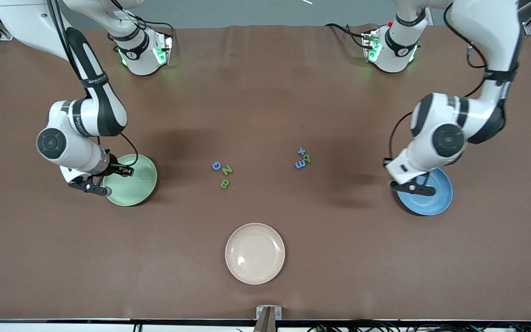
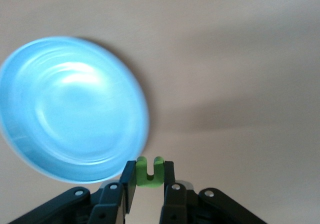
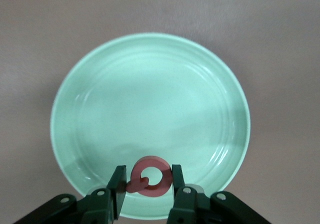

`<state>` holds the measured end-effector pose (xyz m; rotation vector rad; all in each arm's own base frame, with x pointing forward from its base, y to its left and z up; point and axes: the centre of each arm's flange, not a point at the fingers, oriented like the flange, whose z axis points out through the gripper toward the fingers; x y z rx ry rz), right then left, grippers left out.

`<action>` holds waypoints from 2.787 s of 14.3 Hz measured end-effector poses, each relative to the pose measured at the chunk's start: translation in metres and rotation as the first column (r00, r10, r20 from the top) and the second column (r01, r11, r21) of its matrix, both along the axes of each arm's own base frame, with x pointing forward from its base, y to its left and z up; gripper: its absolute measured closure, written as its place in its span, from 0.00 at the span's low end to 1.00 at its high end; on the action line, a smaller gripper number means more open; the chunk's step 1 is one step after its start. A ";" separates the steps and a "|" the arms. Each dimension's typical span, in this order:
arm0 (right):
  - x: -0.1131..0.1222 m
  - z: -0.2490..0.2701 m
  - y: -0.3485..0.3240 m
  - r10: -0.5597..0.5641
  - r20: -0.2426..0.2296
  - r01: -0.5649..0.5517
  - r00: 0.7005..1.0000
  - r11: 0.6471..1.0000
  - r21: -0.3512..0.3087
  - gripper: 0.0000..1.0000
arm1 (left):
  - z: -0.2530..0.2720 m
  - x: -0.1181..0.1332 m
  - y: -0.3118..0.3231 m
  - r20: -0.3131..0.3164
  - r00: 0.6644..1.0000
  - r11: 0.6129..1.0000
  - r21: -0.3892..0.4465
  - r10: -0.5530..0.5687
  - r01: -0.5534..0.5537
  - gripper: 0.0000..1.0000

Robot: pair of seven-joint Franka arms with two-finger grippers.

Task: Sort upper and lower case letters into plates
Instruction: 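Open both grippers over the plates, dropping the u and the Q, then reach the right gripper to the blue G while the left gripper returns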

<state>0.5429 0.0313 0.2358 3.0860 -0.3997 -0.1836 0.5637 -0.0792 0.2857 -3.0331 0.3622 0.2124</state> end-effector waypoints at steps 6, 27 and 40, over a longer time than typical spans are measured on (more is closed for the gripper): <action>-0.015 -0.021 0.004 0.009 -0.028 -0.009 1.000 1.000 0.000 0.59 | -0.049 -0.026 0.142 0.070 0.991 0.991 -0.050 -0.118 0.122 0.74; 0.027 0.041 0.149 -0.081 -0.010 0.081 0.997 0.996 0.035 0.00 | -0.078 -0.007 0.101 0.095 0.982 0.983 -0.075 -0.163 0.170 0.14; -0.010 -0.055 0.259 -0.220 0.085 0.215 0.972 0.975 0.061 0.00 | -0.014 -0.013 -0.141 0.030 0.973 0.969 -0.101 0.231 -0.227 0.00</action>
